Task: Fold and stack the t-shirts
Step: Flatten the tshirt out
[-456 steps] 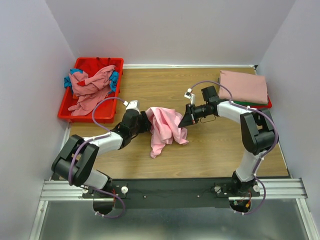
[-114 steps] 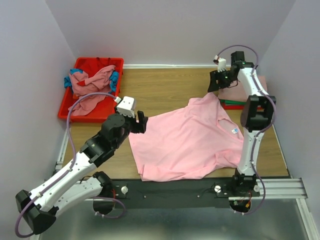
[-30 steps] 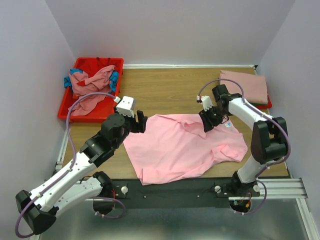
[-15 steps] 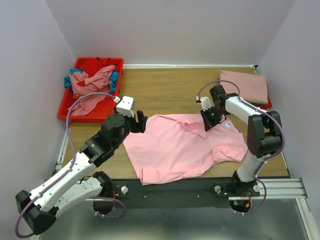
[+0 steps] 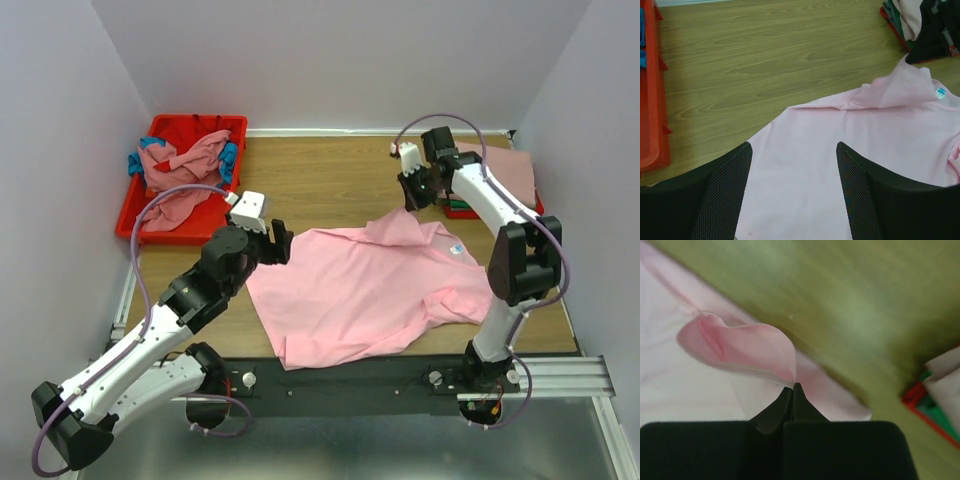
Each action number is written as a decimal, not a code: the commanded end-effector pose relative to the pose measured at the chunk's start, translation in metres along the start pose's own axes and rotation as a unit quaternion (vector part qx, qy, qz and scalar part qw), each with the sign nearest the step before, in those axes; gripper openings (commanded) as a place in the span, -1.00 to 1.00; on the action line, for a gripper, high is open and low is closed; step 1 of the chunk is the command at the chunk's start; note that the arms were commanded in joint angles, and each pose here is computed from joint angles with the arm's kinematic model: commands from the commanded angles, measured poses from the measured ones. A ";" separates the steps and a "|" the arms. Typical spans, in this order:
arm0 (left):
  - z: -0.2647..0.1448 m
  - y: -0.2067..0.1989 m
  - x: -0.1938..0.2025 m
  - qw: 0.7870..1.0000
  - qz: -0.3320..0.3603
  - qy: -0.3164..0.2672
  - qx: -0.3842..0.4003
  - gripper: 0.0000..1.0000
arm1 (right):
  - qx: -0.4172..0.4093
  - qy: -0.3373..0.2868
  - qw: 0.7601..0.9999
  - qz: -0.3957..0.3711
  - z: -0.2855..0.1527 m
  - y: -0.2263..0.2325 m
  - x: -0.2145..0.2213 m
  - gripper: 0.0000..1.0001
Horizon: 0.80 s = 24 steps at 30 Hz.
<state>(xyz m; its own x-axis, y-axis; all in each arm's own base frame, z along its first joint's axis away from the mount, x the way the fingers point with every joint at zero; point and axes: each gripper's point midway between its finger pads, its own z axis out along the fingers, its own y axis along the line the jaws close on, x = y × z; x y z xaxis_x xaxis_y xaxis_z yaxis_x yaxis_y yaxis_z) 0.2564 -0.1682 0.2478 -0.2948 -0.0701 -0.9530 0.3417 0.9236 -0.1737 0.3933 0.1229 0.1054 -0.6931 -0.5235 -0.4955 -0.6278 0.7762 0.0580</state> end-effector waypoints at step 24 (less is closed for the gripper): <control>0.064 0.085 0.048 0.981 -0.122 0.093 -0.118 0.40 | 0.222 -0.197 0.954 -0.027 0.085 -0.158 -0.188 -0.99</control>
<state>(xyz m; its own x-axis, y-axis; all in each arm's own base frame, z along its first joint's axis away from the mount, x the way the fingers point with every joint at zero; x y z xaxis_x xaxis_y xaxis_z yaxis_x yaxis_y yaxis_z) 0.3152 -0.1080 0.1802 -0.4727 -0.2298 -0.8507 0.0257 0.9614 -0.2740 0.6339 0.1218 0.1120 -0.4629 -0.5080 -0.7263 -0.4144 0.8484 -0.3293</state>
